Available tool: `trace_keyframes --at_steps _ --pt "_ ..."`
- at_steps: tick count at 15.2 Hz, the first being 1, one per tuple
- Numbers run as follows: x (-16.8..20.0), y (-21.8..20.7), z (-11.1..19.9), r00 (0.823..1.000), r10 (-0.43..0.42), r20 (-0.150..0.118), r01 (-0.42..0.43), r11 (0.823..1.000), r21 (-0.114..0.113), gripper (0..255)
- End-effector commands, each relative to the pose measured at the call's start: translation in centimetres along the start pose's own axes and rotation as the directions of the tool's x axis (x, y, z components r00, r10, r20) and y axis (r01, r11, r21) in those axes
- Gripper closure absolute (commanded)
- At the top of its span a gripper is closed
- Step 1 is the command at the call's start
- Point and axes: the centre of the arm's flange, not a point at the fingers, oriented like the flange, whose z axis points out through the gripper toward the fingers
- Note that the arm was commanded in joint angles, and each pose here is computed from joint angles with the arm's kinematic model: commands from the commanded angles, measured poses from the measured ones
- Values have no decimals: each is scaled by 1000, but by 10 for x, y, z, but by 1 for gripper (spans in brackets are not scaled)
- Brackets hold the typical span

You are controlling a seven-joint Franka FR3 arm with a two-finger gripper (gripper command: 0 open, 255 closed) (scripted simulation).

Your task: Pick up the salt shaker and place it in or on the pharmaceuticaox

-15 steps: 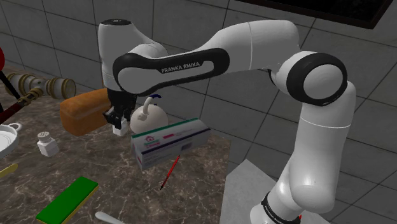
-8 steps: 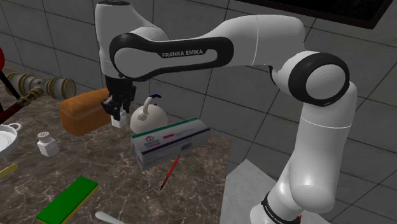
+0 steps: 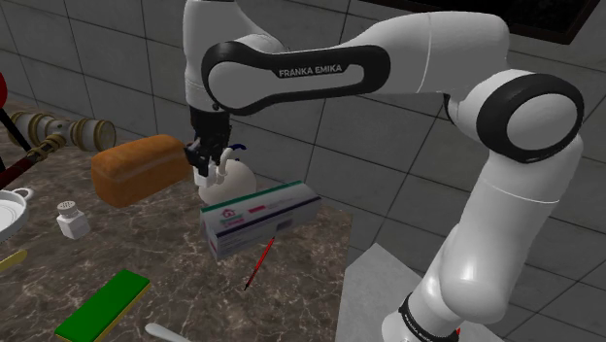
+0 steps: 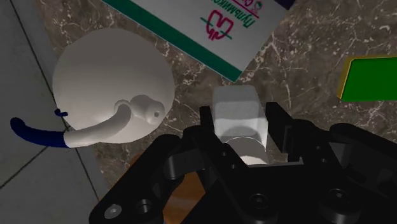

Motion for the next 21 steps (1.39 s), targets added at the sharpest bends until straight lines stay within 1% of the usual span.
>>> trace_keyframes --at_steps 1,12,21 --pt "-21 18 -4 1000 0 0 0 1000 0 255" --pt "-134 112 -13 1000 0 0 0 1000 0 255" --pt "-139 107 34 1000 0 0 0 1000 0 255"
